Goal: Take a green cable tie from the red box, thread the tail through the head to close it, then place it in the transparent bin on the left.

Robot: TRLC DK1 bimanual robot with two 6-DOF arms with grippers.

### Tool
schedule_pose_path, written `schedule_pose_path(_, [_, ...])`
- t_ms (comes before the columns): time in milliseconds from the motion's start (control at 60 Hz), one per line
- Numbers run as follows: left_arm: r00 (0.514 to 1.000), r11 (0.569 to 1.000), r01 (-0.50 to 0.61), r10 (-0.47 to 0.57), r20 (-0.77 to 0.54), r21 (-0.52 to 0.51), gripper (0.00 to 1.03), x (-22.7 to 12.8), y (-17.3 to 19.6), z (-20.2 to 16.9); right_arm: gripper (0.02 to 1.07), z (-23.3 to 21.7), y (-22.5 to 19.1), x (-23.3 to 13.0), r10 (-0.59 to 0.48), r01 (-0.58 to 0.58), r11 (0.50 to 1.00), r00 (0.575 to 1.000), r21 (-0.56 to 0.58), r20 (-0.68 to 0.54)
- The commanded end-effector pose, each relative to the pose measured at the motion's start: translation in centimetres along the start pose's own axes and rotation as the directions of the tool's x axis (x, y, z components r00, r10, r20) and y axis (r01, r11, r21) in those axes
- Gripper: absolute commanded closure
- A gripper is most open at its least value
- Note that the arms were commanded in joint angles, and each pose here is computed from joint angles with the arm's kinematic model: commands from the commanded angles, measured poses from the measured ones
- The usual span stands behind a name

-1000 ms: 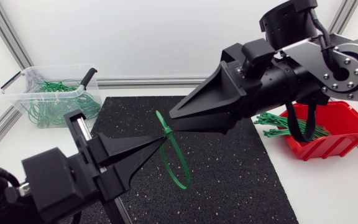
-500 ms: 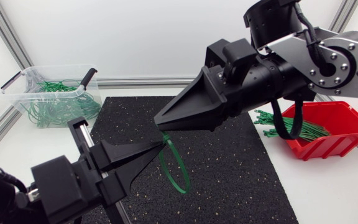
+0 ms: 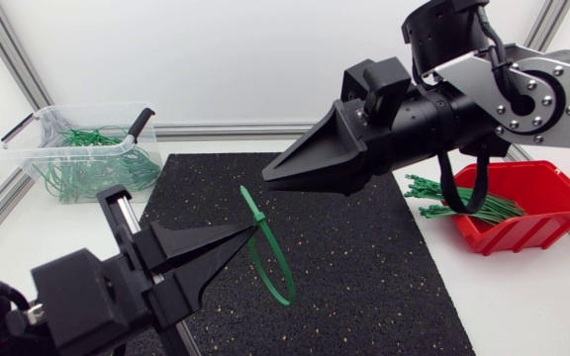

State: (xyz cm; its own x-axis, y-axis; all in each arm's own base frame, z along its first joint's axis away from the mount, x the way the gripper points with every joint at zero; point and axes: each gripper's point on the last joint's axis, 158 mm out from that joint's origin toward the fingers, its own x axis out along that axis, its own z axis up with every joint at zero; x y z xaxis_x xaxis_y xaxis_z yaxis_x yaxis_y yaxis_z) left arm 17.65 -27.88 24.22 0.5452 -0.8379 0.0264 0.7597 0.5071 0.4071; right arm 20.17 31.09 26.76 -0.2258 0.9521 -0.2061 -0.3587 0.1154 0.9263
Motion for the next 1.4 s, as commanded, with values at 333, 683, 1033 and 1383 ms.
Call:
schedule_pose_path(333, [1.0, 1.0, 0.001, -0.001, -0.01, 0.006, 0.99, -0.4, -0.4, -0.8, 0.8, -0.5, 0.4, 1.5, 0.016, -0.017, 1.0, 0.999, -0.02, -0.041])
schedule_pose_path(683, [1.0, 1.0, -0.01, 0.01, -0.012, 0.005, 0.99, -0.4, 0.0, -0.9, 0.8, -1.9, 1.2, 2.2, 0.014, -0.016, 0.999, 0.998, -0.033, -0.066])
schedule_pose_path(1033, [1.0, 1.0, -0.005, 0.005, -0.018, 0.004, 0.99, -0.3, -0.2, -1.1, 1.01, -2.2, 0.8, 2.3, -0.008, 0.006, 0.999, 0.998, -0.044, -0.057])
schedule_pose_path(1383, [0.999, 0.999, 0.046, -0.046, -0.002, 0.003, 0.99, -0.2, -2.5, -0.1, 1.01, -0.2, -0.3, 2.1, -0.048, 0.047, 0.998, 0.999, -0.038, -0.011])
